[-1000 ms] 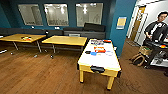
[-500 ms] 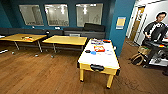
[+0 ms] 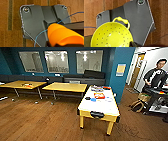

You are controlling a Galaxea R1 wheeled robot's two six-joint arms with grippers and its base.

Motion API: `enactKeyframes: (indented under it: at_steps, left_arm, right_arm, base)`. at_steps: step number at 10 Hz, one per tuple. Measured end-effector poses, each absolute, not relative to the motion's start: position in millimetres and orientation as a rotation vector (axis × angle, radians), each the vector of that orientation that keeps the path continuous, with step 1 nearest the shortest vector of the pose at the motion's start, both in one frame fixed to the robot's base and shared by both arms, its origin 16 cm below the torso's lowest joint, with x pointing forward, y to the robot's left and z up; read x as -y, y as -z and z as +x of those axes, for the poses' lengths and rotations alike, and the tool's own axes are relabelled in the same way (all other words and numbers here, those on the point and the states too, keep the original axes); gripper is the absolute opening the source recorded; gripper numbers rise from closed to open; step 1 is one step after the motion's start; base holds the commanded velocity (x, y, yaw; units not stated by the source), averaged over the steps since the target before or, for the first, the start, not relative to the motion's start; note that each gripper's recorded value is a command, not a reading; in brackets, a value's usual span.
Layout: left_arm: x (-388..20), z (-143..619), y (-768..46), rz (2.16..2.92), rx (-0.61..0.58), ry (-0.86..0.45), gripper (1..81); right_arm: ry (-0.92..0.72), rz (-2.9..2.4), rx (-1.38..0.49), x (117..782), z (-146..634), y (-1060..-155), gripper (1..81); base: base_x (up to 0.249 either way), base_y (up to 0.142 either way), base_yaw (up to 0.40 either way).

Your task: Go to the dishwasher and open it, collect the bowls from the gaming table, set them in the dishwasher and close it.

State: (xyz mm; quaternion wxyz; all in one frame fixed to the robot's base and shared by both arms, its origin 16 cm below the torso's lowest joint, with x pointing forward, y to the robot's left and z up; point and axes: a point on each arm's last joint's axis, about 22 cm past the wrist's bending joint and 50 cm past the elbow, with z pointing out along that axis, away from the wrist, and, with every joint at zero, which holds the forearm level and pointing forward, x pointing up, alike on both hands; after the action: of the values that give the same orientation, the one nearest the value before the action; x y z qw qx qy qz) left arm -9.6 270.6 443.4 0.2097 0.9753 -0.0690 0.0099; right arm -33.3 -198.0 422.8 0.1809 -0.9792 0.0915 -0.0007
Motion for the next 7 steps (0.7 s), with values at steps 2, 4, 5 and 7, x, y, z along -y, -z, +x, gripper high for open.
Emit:
enactKeyframes:
  at_steps: [2, 4, 5, 7]
  left_arm:
    - [-270.5, -9.6, -443.4, 2.712, 0.191, -0.027, 1.0]
    - [-270.1, -9.6, -443.4, 2.711, 0.191, -0.028, 1.0]
    - [-269.6, -9.8, -443.7, 2.709, 0.191, -0.028, 1.0]
    - [-266.0, -8.6, -445.7, 2.688, 0.189, -0.035, 1.0]
  right_arm:
    - [0.002, -2.763, -0.257, 195.6, -33.2, -422.9, 1.0]
    - [0.002, -2.763, -0.257, 195.5, -33.2, -422.9, 1.0]
    - [0.002, -2.763, -0.257, 195.8, -33.3, -422.9, 1.0]
    - [0.002, -2.764, -0.257, 195.9, -33.4, -422.8, 1.0]
  base:
    - [0.0, 0.0, 0.0]
    - [0.0, 0.0, 0.0]
    - [0.0, 0.0, -0.093]
    - [0.0, 0.0, -0.181]
